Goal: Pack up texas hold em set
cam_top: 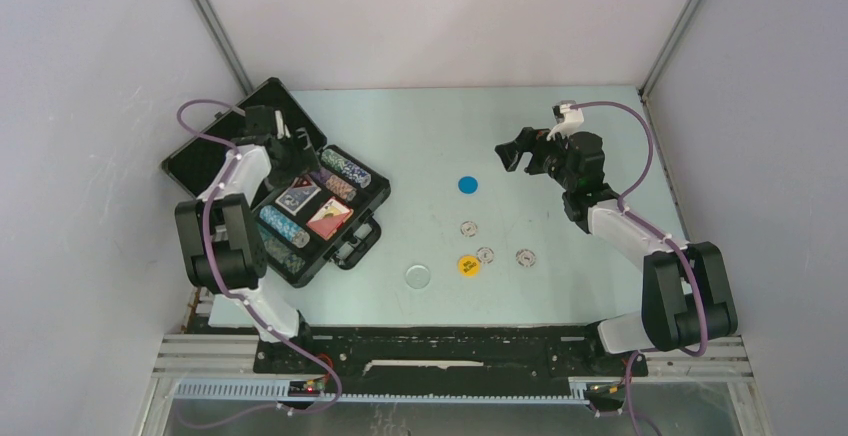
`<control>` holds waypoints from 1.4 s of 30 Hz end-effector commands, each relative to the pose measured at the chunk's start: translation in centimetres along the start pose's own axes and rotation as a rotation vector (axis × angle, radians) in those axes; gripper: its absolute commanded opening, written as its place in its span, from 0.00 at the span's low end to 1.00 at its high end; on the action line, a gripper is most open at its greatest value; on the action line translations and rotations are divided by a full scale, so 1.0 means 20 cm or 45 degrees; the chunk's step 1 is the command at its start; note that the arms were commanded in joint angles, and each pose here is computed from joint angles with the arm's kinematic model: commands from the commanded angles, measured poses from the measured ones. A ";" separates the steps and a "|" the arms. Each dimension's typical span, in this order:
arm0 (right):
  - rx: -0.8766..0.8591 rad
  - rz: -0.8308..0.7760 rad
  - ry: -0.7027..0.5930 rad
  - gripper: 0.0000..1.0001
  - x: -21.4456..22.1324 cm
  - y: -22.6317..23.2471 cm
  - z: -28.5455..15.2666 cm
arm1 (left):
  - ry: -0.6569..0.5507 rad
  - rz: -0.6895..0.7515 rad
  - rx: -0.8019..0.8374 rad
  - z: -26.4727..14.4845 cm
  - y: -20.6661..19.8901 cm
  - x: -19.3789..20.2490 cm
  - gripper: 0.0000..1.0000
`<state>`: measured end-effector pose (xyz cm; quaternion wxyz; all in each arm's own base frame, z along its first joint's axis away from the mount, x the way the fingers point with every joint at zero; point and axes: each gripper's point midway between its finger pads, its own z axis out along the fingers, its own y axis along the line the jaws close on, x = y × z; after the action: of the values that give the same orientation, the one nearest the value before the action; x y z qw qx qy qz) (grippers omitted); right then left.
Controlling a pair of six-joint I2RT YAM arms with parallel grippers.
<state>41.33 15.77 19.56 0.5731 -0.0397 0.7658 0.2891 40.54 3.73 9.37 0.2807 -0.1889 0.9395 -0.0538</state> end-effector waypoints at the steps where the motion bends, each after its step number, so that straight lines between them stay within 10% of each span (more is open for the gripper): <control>1: -0.042 -0.010 -0.088 1.00 -0.14 0.04 0.02 | -0.241 0.064 -0.119 -0.25 0.03 -0.21 0.94; 9: -0.033 -0.017 -0.090 1.00 -0.14 0.04 0.02 | -0.487 0.155 -0.023 -0.71 -0.27 -0.15 1.00; 25: 0.014 -0.024 -0.085 1.00 -0.14 0.00 0.01 | 0.140 0.760 0.348 -0.58 -0.93 1.25 1.00; 42: 0.023 -0.011 -0.086 1.00 -0.15 -0.02 0.00 | 0.454 0.996 0.325 -0.37 -1.00 1.58 1.00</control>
<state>41.56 14.99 19.20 0.5715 -0.0296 0.7709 0.2796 17.59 -25.60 2.73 0.1218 0.2254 0.9640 -0.0715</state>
